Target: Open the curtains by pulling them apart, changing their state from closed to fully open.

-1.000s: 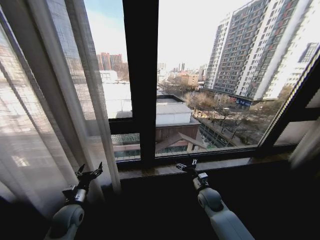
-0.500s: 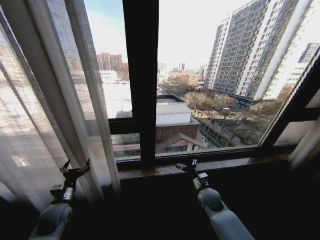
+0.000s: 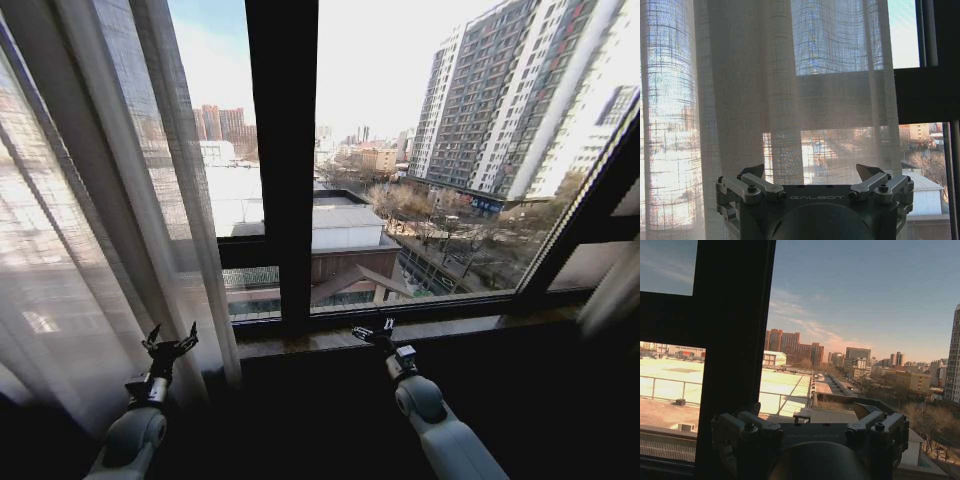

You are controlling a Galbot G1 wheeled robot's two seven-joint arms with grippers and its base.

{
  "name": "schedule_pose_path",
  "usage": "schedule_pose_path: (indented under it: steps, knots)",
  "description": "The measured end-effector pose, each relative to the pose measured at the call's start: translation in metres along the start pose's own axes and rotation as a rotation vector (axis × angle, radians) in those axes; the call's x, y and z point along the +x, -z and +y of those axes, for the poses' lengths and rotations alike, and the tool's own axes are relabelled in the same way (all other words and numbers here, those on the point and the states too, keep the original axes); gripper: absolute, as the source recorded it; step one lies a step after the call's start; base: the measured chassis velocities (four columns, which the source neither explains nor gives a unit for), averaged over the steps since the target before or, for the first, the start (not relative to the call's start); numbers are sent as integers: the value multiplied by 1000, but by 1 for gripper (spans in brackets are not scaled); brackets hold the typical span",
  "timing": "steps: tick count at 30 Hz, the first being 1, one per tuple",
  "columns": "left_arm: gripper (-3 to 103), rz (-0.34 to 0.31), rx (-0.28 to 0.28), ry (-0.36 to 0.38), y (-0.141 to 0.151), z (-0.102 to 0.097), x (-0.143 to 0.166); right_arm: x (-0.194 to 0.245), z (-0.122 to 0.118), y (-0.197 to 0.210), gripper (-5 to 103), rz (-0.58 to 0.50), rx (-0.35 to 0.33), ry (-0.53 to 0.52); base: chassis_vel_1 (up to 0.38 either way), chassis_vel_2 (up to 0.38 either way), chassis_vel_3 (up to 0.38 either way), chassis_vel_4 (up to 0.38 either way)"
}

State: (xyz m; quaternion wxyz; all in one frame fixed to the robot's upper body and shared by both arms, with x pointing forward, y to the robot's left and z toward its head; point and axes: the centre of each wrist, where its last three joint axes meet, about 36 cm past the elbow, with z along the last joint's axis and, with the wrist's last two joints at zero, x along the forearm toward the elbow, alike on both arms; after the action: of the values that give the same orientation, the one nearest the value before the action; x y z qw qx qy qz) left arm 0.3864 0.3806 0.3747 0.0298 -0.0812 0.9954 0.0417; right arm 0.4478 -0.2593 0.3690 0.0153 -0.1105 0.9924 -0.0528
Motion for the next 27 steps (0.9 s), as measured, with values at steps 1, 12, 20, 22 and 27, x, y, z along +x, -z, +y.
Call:
schedule_pose_path:
  steps: [1, 12, 20, 22, 27]
  knots:
    - [100, 2, 2, 2, -1, 0, -1, 0, 0, 0, 100, 0, 0, 0, 0, 0, 0, 0]
    - [100, -3, 18, -5, 0, -4, -3, 0, 0, 0, 100, 0, 0, 0, -10, 0, 5, 1]
    - [100, 13, 38, -32, -8, -24, -12, 0, 0, 0, 100, 0, 0, 0, -39, 10, 47, -13]
    - [100, 17, 40, -30, -10, -25, -14, 0, 0, 0, 100, 0, 0, 0, 0, 0, 0, 0]
    - [100, 26, 47, -55, -13, -40, -34, 0, 0, 0, 100, 0, 0, 0, 0, 0, 0, 0]
